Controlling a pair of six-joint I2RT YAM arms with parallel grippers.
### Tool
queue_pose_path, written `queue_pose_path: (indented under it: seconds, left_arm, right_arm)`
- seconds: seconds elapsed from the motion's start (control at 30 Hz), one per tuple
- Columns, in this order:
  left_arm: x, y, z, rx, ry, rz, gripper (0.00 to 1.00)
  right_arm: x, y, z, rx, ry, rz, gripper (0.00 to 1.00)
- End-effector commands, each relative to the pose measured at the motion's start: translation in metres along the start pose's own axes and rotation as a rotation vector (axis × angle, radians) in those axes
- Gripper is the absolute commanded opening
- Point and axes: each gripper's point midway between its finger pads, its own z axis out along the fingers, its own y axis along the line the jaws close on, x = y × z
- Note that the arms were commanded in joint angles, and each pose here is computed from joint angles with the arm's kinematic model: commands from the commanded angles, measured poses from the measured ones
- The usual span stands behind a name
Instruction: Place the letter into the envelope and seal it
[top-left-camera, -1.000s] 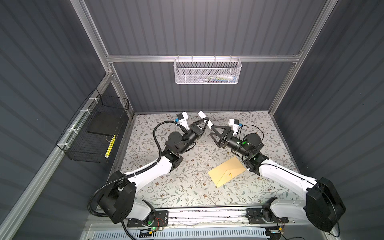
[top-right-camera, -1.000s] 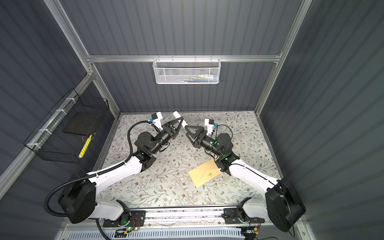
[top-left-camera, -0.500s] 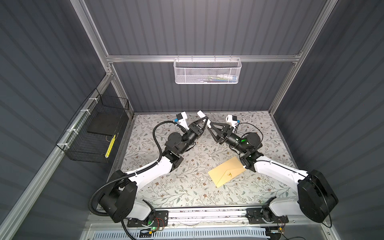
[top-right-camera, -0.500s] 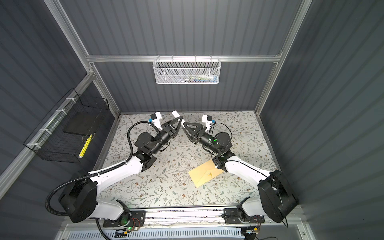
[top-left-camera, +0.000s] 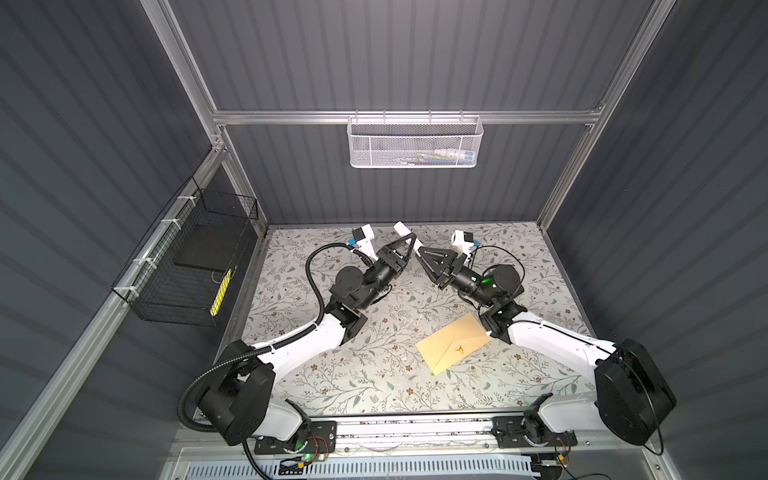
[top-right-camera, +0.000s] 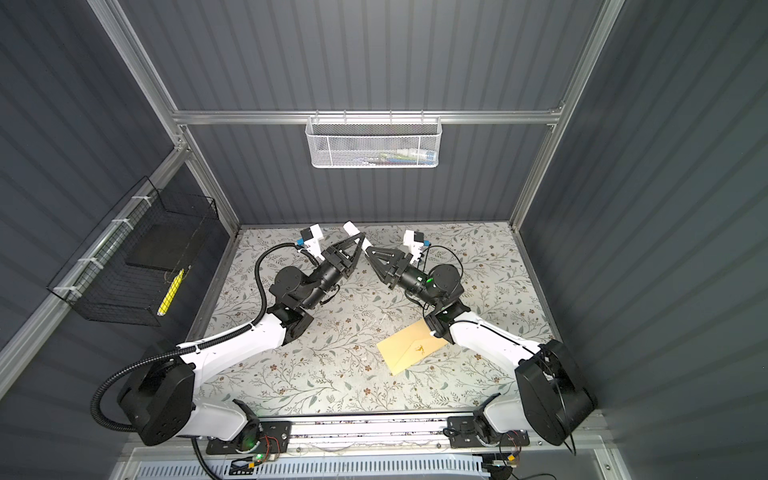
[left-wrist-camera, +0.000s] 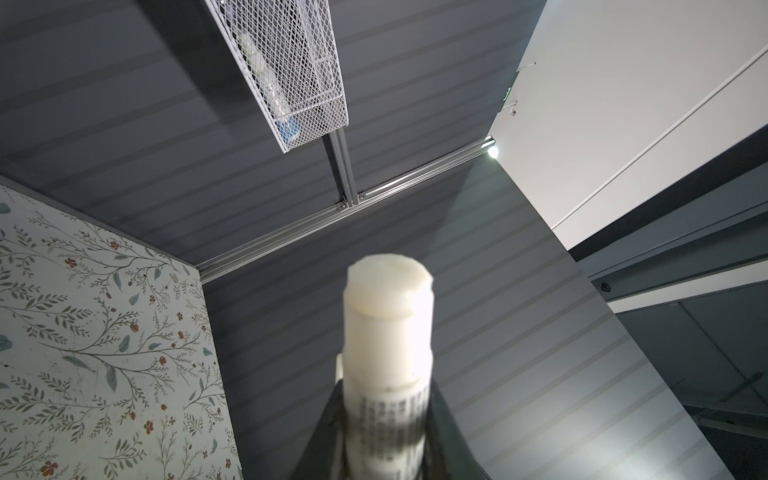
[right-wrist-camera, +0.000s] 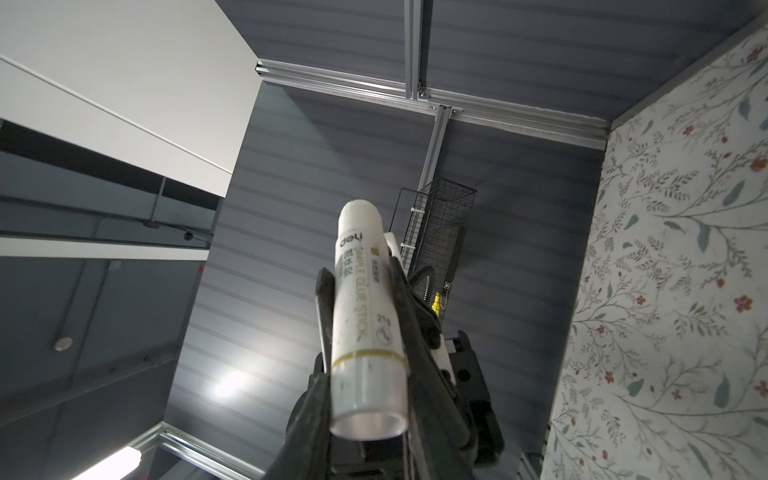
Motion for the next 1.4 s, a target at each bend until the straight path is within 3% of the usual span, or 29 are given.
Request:
queue_pose_path:
  seconds: [0.0, 0.17, 0.3, 0.4, 0.7, 0.8, 0.93, 1.03, 1.13, 1.2, 1.37]
  left_arm:
    - [0.001, 0.003, -0.002, -0.020, 0.006, 0.019, 0.00]
    - [0.006, 0.010, 0.000, -0.101, 0.051, 0.037, 0.00]
    - [0.010, 0.015, 0.004, -0.167, 0.089, 0.033, 0.00]
    - [0.015, 0.015, 0.011, -0.187, 0.128, 0.013, 0.00]
    - [0.020, 0.013, 0.020, -0.217, 0.176, -0.024, 0.00]
    - [0.019, 0.012, 0.017, -0.219, 0.171, -0.019, 0.00]
    - [0.016, 0.011, 0.013, -0.216, 0.150, -0.010, 0.00]
    - [0.012, 0.008, 0.012, -0.191, 0.126, 0.002, 0.00]
    - [0.008, 0.005, 0.010, -0.159, 0.100, 0.020, 0.00]
    - [0.006, 0.000, 0.011, -0.119, 0.086, 0.035, 0.00]
    - [0.005, -0.009, 0.012, -0.047, 0.075, 0.056, 0.00]
  right_arm:
    - [0.003, 0.017, 0.004, -0.027, 0.028, -0.063, 0.18]
    - [0.009, -0.003, -0.007, 0.172, 0.052, -0.224, 0.15]
    - [0.010, -0.029, -0.031, 0.471, 0.063, -0.543, 0.15]
    - [0.014, -0.046, -0.044, 0.603, 0.096, -0.777, 0.19]
    - [0.009, -0.045, -0.043, 0.694, 0.065, -1.251, 0.25]
    - [0.007, -0.036, -0.041, 0.687, 0.047, -1.313, 0.39]
    - [0.004, -0.011, -0.056, 0.633, -0.062, -1.243, 0.81]
    - [0.008, 0.005, -0.072, 0.563, -0.126, -1.113, 0.99]
    - [0.010, 0.018, -0.085, 0.505, -0.164, -0.918, 0.99]
    - [0.006, 0.022, -0.090, 0.469, -0.169, -0.709, 0.99]
    - [0.005, 0.041, -0.068, 0.196, -0.115, -0.308, 0.99]
